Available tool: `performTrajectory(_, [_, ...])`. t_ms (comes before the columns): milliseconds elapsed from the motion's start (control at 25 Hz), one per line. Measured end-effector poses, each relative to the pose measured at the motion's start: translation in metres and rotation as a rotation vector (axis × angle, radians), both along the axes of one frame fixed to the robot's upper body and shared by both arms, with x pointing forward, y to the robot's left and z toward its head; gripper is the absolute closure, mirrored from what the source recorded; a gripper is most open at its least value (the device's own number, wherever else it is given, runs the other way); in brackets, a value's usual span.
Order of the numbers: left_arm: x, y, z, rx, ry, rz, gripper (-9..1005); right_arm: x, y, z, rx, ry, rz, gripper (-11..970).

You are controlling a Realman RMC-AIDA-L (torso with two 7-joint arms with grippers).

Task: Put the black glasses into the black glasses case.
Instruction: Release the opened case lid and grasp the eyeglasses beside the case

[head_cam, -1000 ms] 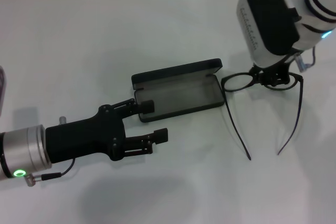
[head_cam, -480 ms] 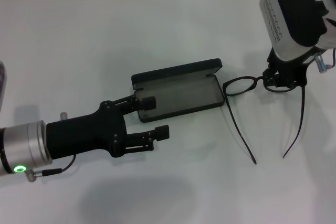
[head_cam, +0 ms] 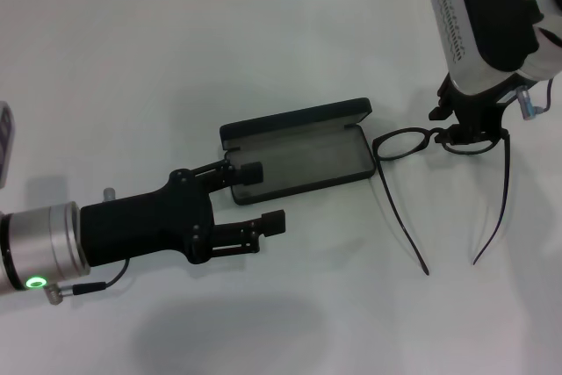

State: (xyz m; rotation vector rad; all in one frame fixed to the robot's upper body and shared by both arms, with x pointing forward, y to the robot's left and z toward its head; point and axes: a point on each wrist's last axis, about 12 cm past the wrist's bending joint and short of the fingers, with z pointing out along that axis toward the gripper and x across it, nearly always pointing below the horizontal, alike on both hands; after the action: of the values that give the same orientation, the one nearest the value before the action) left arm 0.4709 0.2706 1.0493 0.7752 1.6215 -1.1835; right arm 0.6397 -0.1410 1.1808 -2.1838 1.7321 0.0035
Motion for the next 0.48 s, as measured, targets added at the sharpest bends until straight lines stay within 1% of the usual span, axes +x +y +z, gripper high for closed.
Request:
performTrajectory(320, [0.0, -0.001, -0.001, 0.001, 0.001, 0.001, 162, 0.002, 0.002, -0.015, 0.011, 0.009, -0.011, 705])
performTrajectory(480, [0.001, -0.001, 0.0, 0.0, 0.0, 0.004, 162, 0.003, 0.002, -0.021, 0.003, 0.008, -0.012, 704])
